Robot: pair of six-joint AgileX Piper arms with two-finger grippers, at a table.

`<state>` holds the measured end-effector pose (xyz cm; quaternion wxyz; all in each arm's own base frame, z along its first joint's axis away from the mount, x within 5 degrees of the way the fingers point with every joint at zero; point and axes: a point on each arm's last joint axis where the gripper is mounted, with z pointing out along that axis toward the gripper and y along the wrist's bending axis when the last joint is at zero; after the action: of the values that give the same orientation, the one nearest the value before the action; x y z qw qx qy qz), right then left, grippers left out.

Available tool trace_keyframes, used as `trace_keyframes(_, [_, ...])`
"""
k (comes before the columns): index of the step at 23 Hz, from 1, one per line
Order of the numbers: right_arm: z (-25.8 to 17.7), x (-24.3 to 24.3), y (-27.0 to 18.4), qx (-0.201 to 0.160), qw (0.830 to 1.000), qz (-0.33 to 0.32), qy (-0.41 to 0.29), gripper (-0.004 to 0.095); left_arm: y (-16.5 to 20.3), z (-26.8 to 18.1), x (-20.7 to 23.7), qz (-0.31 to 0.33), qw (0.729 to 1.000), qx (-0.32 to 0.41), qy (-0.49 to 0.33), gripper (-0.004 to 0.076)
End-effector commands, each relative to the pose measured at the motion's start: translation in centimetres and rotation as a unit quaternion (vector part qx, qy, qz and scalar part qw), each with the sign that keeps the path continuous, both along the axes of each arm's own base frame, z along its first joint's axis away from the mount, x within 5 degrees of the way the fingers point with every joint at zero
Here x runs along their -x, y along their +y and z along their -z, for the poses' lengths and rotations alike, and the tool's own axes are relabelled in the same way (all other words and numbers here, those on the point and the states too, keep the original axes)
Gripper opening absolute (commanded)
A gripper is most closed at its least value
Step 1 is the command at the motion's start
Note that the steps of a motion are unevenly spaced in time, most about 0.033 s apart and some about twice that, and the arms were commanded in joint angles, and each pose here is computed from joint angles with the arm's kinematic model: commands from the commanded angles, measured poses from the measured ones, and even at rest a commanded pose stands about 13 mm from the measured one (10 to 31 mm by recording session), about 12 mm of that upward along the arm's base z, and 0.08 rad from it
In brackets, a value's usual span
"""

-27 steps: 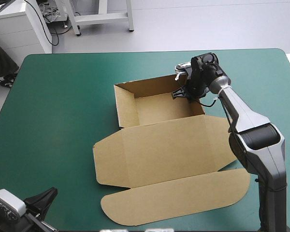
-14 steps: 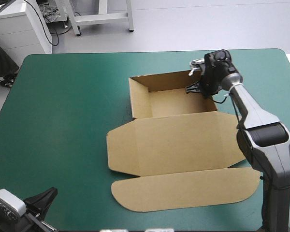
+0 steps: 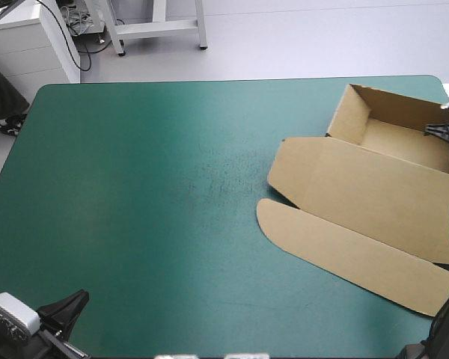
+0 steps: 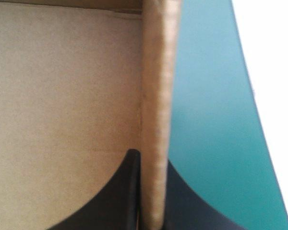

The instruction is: Fold the box

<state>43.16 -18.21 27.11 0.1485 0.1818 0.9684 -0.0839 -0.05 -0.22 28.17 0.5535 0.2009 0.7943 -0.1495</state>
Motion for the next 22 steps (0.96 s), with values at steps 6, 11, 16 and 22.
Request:
trace_keyframes(6, [-3.8,4.6,-6.3,-0.014,0.995,0.080,-0.050,-0.0019,0.0,-1.3,0.1,0.003,0.999,0.031,-0.040,-0.0008])
trace_keyframes(11, [-3.9,4.5,-6.1,-0.012,0.998,0.027,-0.047,0.0207,0.1,-1.3,0.1,0.001,0.999,0.032,-0.040,-0.0008])
trace_keyframes(16, [-5.3,5.0,-5.8,-0.002,0.998,0.018,-0.058,0.0520,0.1,-1.3,0.1,0.001,0.999,0.032,-0.040,-0.0008])
trace_keyframes(22, [-10.5,7.3,-4.3,0.023,0.993,0.019,-0.112,0.0543,0.1,-1.3,0.1,0.001,0.999,0.032,-0.040,-0.0008])
